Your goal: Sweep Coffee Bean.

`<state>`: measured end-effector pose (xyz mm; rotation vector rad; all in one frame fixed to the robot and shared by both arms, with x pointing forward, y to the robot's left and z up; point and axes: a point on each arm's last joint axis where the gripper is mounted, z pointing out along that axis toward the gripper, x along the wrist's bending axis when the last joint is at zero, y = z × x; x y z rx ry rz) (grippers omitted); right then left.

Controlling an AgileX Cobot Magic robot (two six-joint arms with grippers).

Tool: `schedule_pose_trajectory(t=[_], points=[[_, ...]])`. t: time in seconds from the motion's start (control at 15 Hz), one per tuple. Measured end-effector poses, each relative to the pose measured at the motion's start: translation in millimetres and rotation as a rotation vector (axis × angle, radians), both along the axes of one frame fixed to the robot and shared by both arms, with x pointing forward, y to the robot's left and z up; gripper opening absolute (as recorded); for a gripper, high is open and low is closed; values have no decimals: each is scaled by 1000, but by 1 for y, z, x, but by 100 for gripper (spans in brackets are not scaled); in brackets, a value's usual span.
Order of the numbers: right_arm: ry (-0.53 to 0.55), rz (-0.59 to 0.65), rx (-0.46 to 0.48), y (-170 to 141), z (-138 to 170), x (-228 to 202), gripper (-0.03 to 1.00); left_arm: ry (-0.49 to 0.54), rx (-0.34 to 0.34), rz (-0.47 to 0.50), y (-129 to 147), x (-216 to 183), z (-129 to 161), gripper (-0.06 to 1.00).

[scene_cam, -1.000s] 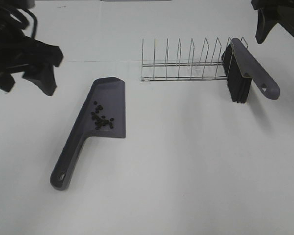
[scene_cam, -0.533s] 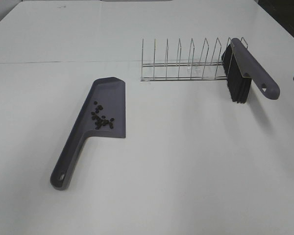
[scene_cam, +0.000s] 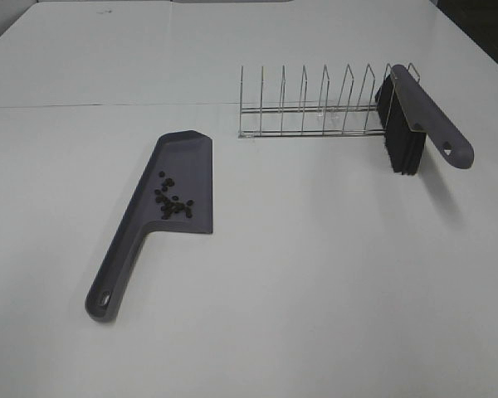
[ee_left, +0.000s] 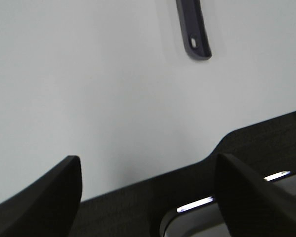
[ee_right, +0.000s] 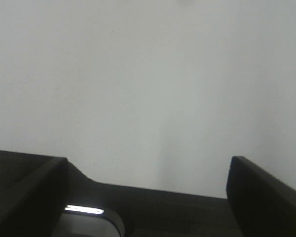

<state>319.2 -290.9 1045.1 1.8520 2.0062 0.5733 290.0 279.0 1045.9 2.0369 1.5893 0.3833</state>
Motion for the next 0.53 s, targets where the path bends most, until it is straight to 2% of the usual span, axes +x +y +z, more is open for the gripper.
schedule_pose_trajectory(t=[0.13, 0.27, 0.4, 0.53], points=[[-147, 3, 8, -2, -1, -27, 73, -144, -49, -74, 3, -13, 7, 68], [-306, 26, 18, -2, 5, -48, 73, -244, -41, -186, 5, -26, 10, 68], [-432, 77, 22, -1, 8, -67, 73, -286, -46, -273, 3, -31, 6, 68], [-502, 111, 23, 1, 9, -78, 73, -295, -60, -296, 0, -31, 4, 68]])
